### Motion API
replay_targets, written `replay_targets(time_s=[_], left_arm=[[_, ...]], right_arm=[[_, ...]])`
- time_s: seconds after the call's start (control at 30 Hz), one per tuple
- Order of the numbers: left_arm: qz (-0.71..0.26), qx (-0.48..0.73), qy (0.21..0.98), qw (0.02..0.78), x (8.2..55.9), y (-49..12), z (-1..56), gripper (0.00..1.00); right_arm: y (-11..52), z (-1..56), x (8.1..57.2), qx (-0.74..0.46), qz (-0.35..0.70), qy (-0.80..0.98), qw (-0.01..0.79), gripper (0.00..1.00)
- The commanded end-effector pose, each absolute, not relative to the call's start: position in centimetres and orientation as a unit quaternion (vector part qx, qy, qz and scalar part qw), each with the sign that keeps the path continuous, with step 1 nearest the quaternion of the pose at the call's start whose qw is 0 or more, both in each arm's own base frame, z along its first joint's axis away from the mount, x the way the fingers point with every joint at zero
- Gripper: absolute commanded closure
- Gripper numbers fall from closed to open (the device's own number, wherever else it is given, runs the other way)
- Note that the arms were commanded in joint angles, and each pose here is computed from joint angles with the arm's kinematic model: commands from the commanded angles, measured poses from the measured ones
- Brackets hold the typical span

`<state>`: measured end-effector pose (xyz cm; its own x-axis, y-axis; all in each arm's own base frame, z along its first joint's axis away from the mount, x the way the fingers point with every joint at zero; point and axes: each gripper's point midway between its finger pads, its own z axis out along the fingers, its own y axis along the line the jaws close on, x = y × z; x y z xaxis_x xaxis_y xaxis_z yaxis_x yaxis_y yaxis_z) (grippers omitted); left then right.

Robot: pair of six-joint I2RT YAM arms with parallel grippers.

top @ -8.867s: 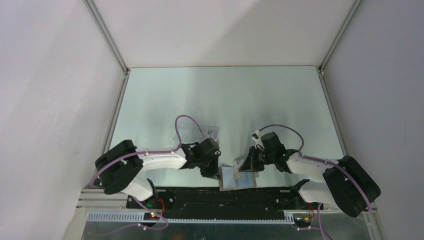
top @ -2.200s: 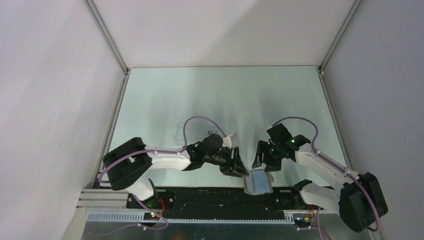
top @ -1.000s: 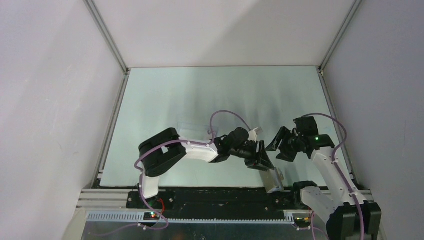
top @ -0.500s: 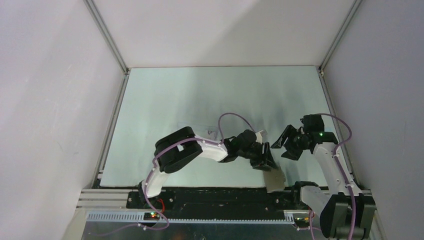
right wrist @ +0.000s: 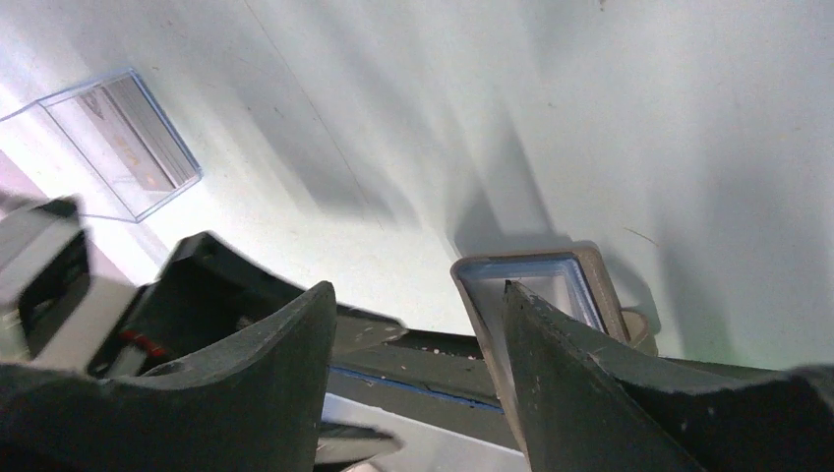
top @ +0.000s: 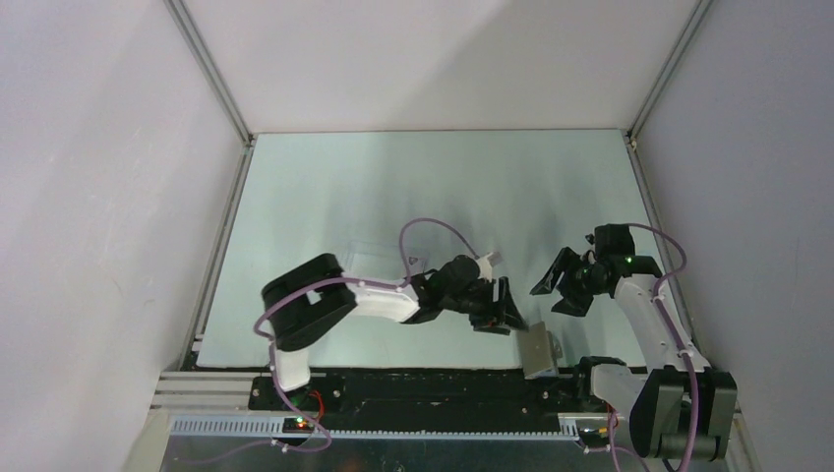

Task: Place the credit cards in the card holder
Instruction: Close the card holder at the center of the board.

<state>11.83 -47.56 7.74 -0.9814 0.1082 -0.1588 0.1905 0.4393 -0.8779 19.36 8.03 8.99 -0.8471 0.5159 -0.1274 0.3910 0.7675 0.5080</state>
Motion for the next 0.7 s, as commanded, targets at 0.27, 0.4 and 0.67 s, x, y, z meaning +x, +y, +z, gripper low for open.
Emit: replay_targets(time_s=[0.27, 0.4, 0.67], left_arm=[[-0.533, 0.07, 0.843, 0.005, 10.0, -46.1, 8.9, 0.33], [-0.527, 0.064, 0.847, 0.002, 10.1, -45.9, 8.2, 0.35], [-0.519, 0.048, 0.853, 0.029, 11.1, -43.4, 8.1, 0.39]], right_arm=[[9.1, 8.9, 16.7, 0.213, 0.202, 0.952, 0.082, 0.35], [9.9, 8.3, 15.5, 0.188, 0.186, 0.963, 0.058, 0.51], [10.3, 7.2, 13.9, 0.152, 0.152, 0.976, 0.024, 0.64]])
